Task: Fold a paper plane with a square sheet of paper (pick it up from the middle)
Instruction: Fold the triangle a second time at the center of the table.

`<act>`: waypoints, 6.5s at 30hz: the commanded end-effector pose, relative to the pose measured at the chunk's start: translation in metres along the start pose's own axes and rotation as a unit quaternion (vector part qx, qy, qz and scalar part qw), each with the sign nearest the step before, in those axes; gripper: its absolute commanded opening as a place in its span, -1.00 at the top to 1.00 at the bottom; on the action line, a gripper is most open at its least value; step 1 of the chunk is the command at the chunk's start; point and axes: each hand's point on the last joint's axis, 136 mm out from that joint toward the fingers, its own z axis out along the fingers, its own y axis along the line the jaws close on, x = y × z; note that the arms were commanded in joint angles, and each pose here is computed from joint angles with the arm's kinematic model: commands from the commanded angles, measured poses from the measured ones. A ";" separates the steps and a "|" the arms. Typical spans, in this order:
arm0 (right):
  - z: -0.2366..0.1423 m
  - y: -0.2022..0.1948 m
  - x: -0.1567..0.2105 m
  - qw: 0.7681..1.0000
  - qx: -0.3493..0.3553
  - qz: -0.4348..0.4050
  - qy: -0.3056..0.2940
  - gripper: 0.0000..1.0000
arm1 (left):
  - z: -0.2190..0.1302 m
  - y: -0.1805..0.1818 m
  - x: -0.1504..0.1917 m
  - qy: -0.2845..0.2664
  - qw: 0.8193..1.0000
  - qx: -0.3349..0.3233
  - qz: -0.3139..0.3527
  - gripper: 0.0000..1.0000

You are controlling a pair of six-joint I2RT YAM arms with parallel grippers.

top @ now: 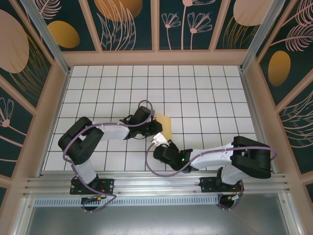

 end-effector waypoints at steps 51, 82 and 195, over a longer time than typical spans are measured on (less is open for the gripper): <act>-0.012 -0.045 -0.016 0.824 -0.097 0.556 0.040 1.00 | -0.076 0.003 0.002 -0.093 0.995 0.015 -0.031 0.62; -0.008 -0.042 0.025 0.806 -0.146 0.569 0.068 1.00 | -0.014 0.016 0.053 -0.001 0.999 0.003 -0.052 0.86; 0.061 -0.093 0.056 0.880 -0.183 0.374 0.227 0.99 | -0.001 0.053 0.036 -0.016 0.991 -0.131 0.028 0.78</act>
